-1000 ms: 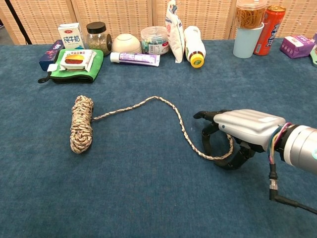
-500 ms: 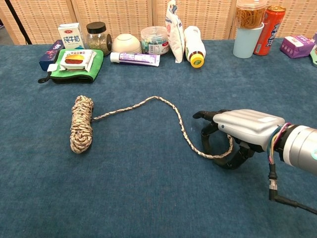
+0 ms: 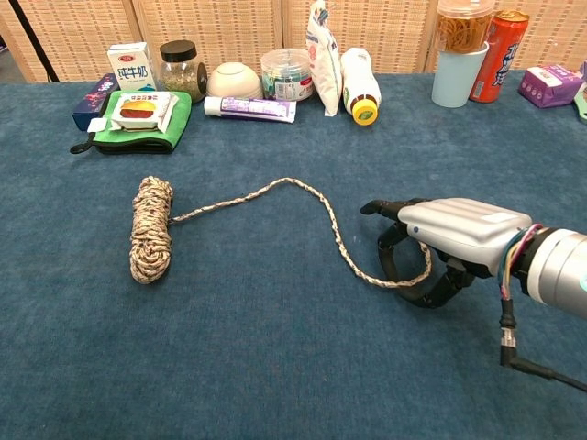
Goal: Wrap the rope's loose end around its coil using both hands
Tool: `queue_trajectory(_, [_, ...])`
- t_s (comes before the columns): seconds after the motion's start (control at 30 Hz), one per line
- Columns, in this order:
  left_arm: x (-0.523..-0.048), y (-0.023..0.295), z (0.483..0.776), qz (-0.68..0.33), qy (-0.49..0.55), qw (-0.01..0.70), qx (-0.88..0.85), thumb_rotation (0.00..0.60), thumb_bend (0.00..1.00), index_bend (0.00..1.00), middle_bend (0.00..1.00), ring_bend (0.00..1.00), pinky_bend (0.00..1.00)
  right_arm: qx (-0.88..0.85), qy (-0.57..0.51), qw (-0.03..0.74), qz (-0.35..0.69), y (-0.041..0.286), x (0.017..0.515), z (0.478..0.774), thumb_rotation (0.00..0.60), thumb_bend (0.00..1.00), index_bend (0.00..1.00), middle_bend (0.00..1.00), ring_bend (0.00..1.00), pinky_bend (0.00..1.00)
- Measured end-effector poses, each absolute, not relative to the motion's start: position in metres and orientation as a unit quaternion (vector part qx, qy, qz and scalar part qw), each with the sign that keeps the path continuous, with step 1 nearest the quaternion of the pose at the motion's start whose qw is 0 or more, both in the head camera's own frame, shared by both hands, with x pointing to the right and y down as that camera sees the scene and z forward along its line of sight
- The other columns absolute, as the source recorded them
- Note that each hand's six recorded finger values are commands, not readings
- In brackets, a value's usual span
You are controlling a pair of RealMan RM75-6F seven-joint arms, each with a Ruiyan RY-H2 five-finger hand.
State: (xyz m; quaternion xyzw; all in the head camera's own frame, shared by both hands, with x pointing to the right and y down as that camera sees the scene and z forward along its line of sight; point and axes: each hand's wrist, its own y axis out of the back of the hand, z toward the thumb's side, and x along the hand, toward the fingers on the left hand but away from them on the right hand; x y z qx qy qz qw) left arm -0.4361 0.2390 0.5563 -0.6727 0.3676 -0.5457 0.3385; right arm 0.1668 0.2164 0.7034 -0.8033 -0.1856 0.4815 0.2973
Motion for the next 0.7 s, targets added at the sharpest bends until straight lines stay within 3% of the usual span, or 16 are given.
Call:
queue_trajectory(0.23, [-0.4359, 0.2390, 0.5560, -0.545, 0.368, 0.338, -0.673, 0.600, 0.08, 0.00, 0.00, 0.00, 0.00, -0.804, -0.182, 0.299, 0.481, 0.2174, 0.1650, 0.7034, 0.600, 0.49, 0.53, 0.00, 0.00, 0.00])
queue_trajectory(0.7, [-0.4366, 0.2384, 0.5561, -0.546, 0.369, 0.338, -0.672, 0.600, 0.08, 0.00, 0.00, 0.00, 0.00, -0.804, -0.182, 0.296, 0.482, 0.2187, 0.1647, 0.7055, 0.600, 0.50, 0.56, 0.00, 0.00, 0.00])
